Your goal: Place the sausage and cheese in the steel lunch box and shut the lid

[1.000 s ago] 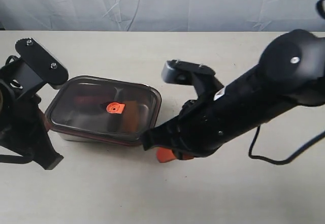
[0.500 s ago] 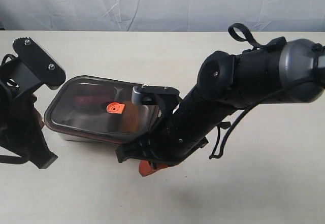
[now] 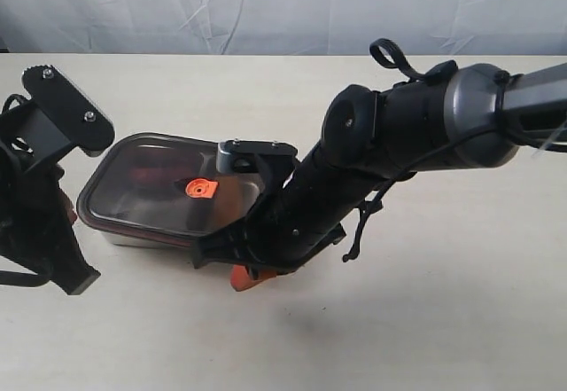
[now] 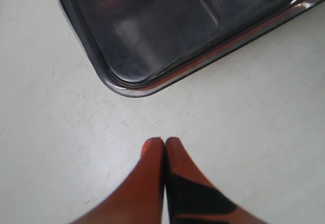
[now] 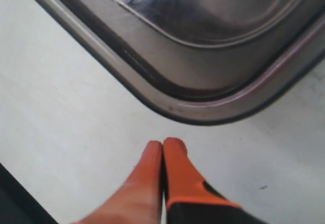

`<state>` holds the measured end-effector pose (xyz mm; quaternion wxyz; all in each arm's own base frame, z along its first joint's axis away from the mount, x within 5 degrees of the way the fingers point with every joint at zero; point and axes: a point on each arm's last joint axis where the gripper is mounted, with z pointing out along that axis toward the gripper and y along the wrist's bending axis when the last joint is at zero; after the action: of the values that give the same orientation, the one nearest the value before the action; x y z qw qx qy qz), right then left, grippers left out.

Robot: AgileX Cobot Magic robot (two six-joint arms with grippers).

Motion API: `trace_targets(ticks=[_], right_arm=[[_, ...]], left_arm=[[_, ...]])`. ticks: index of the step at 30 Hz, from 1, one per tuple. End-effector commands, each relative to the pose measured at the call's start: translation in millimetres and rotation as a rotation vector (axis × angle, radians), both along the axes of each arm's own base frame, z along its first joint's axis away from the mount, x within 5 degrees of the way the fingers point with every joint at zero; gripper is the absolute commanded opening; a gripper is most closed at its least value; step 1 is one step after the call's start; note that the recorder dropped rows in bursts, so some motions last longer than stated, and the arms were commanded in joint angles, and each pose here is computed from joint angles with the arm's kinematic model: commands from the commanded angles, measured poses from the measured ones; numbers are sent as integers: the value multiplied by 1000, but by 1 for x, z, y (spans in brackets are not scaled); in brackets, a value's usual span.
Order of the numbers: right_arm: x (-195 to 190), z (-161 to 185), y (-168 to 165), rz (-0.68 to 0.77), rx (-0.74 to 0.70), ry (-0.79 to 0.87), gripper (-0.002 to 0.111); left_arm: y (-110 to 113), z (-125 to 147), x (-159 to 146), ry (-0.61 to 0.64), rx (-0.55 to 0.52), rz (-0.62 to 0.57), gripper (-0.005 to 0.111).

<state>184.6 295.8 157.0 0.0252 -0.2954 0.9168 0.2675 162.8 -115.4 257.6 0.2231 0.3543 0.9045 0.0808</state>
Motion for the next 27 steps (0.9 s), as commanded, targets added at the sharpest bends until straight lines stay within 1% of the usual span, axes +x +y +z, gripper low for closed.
trace_targets(ticks=[1,21,27], right_arm=[[5,1,1,-5,9,-54,-1],[16,2,4,-56,39,-169,-1],[17,2,4,-58,40,-172,-1]], left_arm=[[1,3,0,-19,2,-3,0],[1,3,1,-25,8,-4,0],[1,3,1,-25,8,-4,0]])
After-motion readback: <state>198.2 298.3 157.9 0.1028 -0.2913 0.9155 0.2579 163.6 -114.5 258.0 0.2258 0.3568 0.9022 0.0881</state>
